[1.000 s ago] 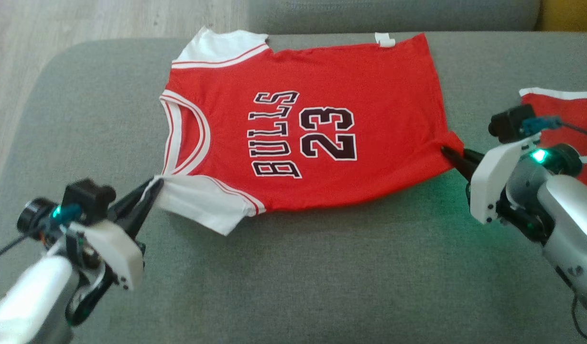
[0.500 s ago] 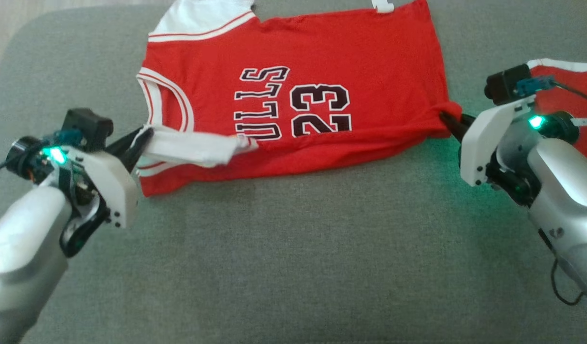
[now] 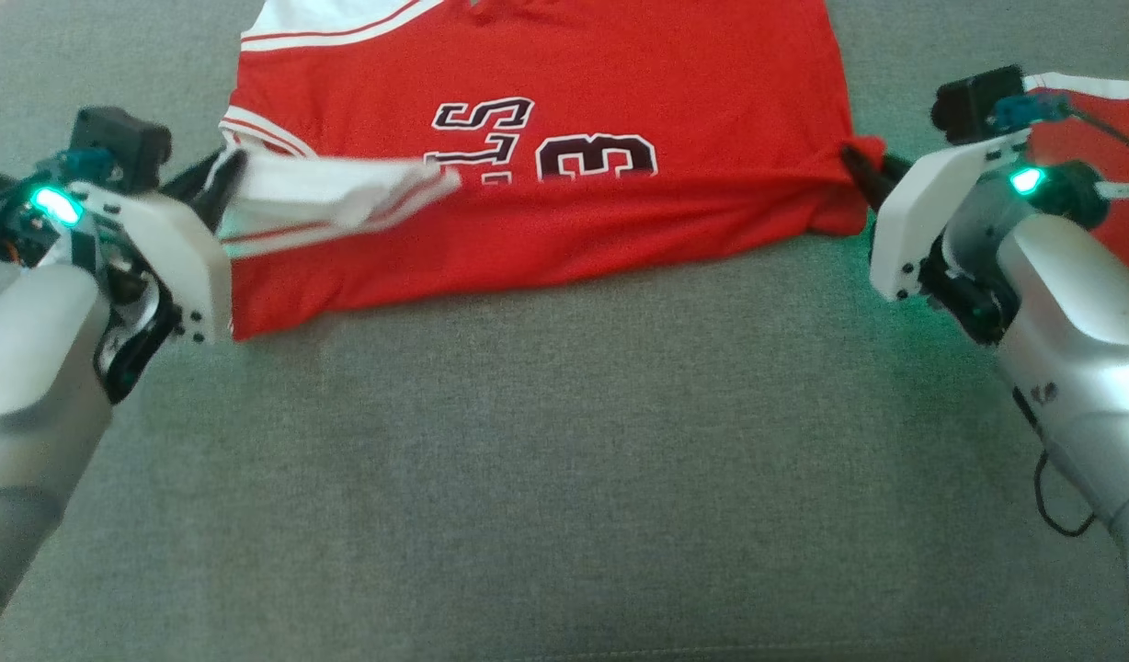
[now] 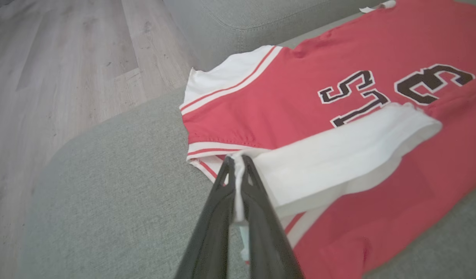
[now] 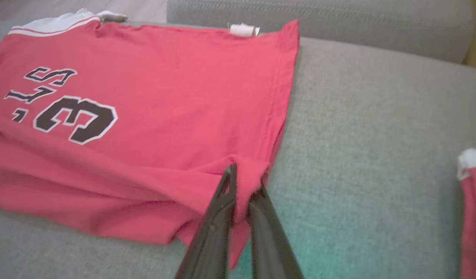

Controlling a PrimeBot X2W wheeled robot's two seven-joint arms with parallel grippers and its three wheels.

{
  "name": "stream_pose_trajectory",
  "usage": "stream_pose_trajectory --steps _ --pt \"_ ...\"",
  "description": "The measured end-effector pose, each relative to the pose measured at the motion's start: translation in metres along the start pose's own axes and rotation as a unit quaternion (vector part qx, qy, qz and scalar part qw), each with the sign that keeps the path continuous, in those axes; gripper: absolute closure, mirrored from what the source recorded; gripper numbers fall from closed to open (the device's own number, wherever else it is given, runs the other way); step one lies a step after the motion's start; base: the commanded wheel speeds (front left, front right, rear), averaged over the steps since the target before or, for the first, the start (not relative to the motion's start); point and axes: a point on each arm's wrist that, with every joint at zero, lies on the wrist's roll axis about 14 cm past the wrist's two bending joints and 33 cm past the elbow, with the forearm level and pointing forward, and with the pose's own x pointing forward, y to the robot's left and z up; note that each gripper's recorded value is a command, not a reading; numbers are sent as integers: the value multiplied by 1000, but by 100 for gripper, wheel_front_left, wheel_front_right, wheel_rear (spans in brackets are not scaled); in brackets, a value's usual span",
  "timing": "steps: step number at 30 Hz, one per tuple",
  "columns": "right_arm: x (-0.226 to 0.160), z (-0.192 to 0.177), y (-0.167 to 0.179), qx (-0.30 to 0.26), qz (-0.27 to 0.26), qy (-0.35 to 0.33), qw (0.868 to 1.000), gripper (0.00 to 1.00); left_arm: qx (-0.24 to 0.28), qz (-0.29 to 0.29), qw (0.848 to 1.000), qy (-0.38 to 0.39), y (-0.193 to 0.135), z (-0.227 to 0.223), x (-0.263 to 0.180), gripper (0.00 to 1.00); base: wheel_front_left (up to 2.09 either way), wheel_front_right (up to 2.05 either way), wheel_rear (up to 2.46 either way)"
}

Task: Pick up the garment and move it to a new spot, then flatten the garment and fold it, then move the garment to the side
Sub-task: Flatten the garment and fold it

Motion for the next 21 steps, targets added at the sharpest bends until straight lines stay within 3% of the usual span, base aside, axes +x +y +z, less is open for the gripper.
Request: stream_pose_trajectory --steps 3,6,12,16,18,21 --pt "2 12 -5 2 -11 -25 1000 0 -1 20 999 -29 8 11 3 0 0 0 0" --pt "0 36 -6 15 -17 -86 996 0 3 65 992 -107 21 39 -1 0 0 0 0" --pt "-21 85 -4 37 -26 -219 975 0 -27 147 958 -244 44 95 -34 0 0 0 0" --pt "-39 113 5 41 -23 -282 958 0 -39 166 925 -339 38 139 -75 0 0 0 0" --pt "-48 121 10 47 -20 -304 951 0 -44 168 916 -362 29 136 -91 0 0 0 0" --pt "-69 134 10 49 -25 -352 934 0 -58 177 917 -353 13 100 -103 0 0 0 0"
